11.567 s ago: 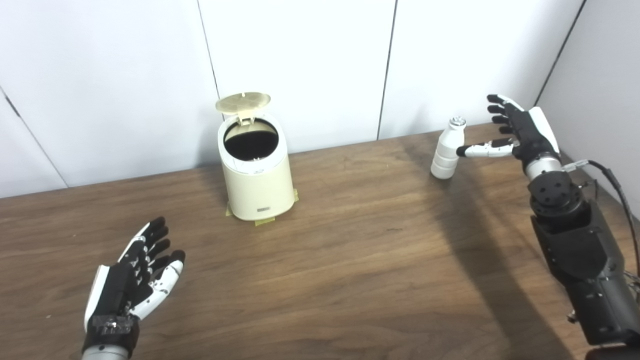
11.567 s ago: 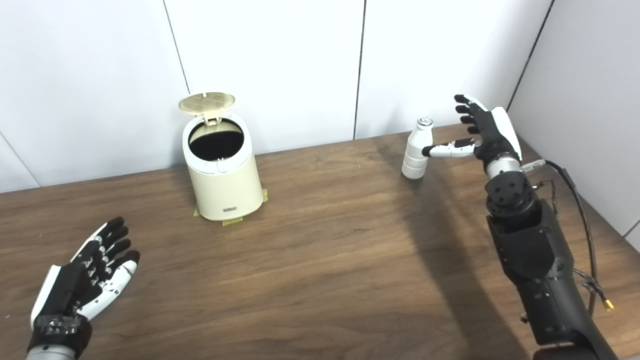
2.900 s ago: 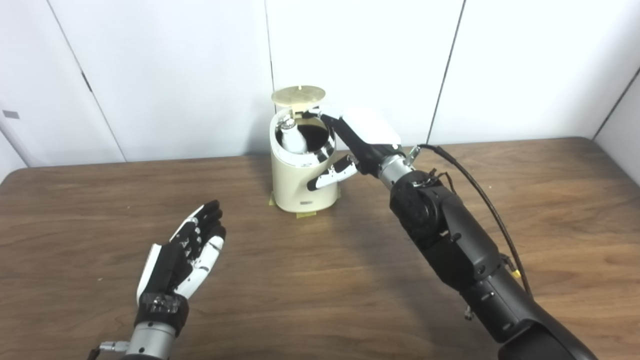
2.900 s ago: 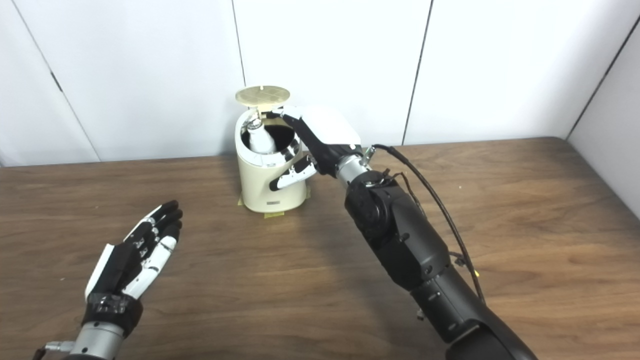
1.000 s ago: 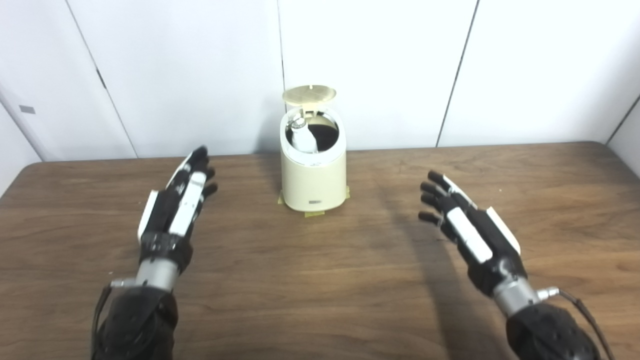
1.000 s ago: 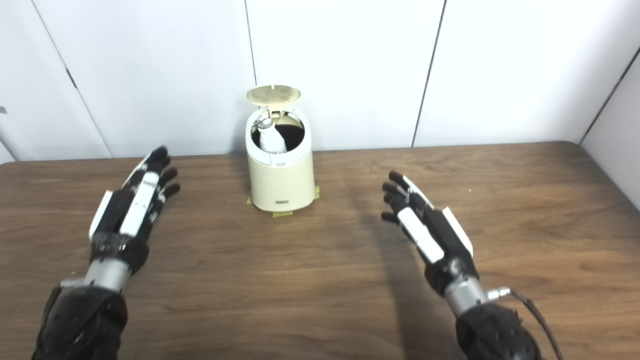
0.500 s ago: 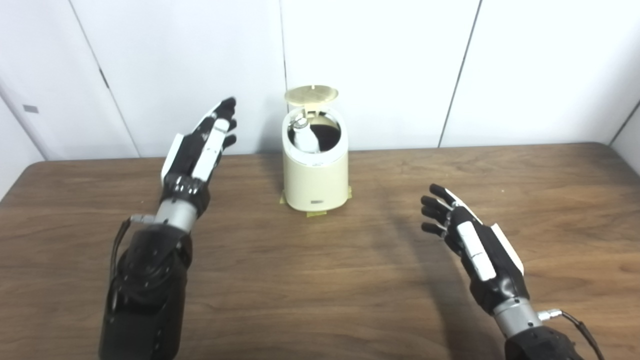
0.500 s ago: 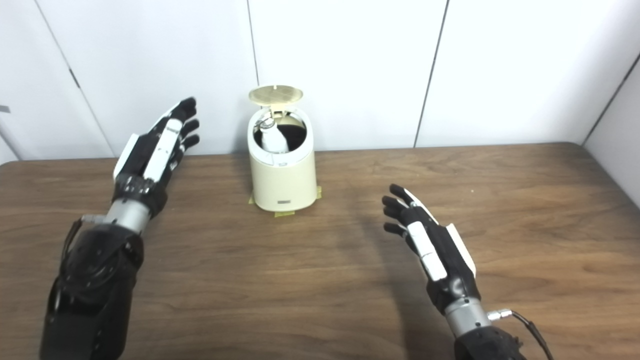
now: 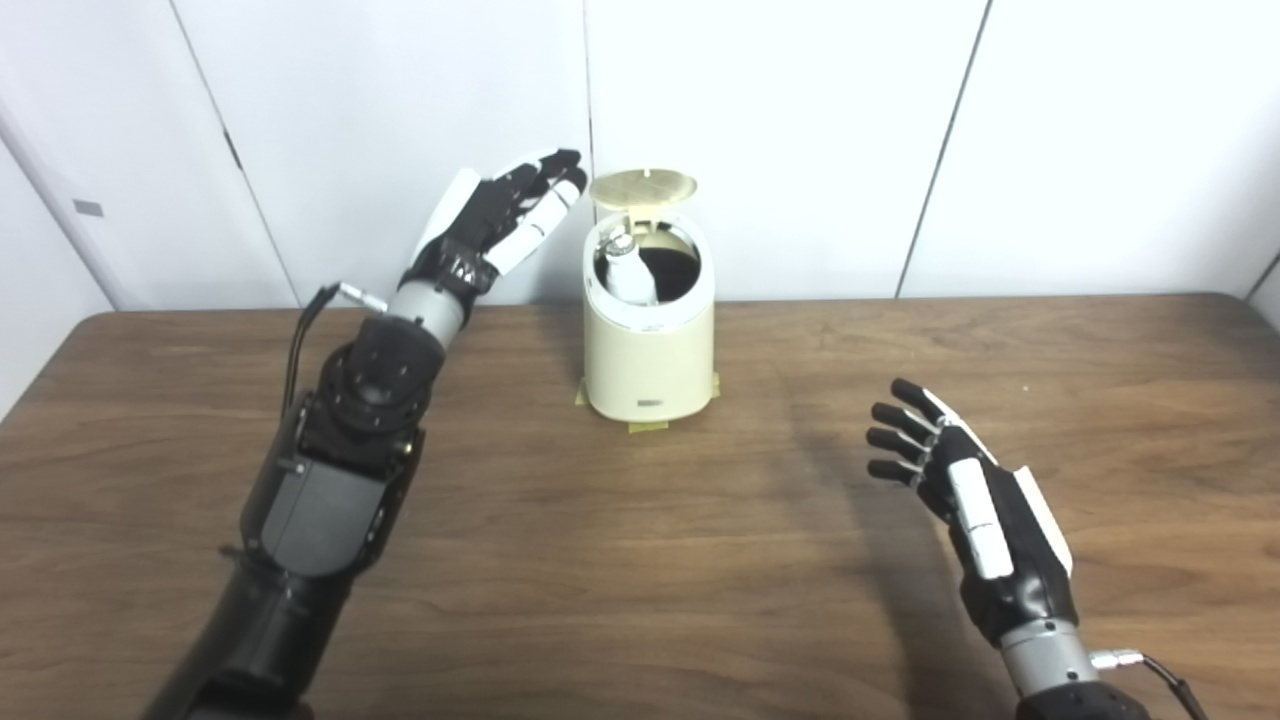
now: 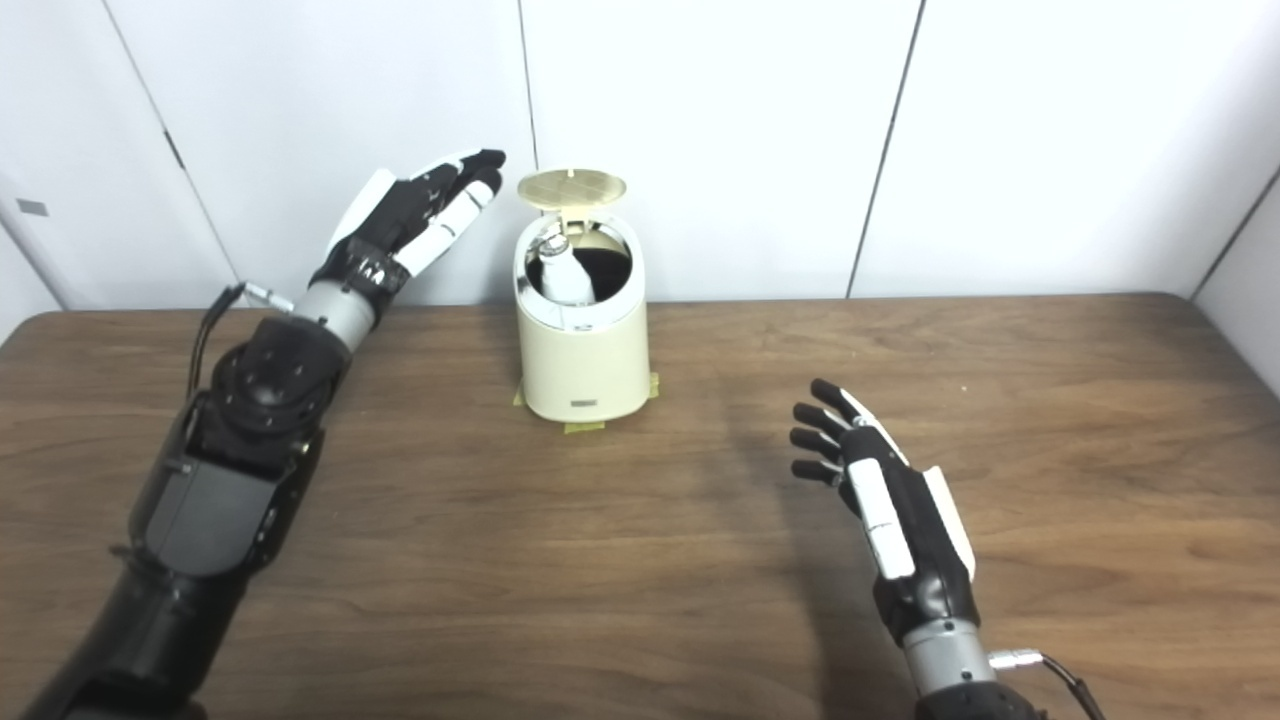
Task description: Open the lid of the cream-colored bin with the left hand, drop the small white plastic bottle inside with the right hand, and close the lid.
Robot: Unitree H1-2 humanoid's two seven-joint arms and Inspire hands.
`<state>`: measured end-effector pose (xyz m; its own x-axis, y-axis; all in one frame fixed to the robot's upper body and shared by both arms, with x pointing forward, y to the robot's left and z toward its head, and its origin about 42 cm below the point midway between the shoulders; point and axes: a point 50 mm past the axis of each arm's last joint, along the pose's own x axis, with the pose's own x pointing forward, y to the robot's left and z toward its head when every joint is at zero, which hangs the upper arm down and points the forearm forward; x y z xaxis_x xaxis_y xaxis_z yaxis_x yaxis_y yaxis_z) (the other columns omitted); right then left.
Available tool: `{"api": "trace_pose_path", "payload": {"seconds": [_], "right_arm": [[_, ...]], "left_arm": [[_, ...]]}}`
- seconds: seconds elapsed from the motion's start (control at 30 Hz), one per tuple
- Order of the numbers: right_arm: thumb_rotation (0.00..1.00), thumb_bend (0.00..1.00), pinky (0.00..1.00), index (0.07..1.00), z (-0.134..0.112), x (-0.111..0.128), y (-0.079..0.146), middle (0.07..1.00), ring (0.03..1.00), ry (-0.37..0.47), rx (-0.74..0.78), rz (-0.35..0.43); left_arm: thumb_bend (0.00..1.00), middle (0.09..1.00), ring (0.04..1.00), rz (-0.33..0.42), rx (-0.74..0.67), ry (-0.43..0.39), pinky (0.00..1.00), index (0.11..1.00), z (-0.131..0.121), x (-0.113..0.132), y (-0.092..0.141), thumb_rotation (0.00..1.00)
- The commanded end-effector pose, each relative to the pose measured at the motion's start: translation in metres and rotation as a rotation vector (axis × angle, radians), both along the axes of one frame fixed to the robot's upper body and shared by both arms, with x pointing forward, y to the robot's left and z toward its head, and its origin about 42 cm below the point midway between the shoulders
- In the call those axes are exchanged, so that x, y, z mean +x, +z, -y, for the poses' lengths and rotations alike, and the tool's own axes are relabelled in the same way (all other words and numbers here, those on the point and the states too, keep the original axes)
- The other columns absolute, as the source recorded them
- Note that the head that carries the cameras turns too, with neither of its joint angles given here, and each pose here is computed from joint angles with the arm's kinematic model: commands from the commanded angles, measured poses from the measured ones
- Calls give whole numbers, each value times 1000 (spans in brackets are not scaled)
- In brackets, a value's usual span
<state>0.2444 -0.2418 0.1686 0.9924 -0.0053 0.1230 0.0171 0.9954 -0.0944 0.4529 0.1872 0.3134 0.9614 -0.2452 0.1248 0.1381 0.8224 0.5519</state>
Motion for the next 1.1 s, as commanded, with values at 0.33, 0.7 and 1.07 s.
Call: {"api": "trace_pose_path", "payload": {"seconds": [0.33, 0.7, 1.07], "right_arm": [[949, 483, 718, 850, -7, -9, -3, 822, 825, -28, 31, 22], [960, 468, 741, 865, -8, -9, -11, 810, 820, -42, 41, -5], [967, 431, 741, 873, -10, -9, -13, 795, 813, -60, 53, -28]], "left_arm": [[434, 957, 967, 120, 195, 11, 927, 926, 19, 27, 46, 840], [485, 931, 933, 223, 424, -19, 864, 905, 28, 33, 47, 800], [452, 916, 912, 287, 489, -92, 797, 802, 39, 24, 52, 805]]}}
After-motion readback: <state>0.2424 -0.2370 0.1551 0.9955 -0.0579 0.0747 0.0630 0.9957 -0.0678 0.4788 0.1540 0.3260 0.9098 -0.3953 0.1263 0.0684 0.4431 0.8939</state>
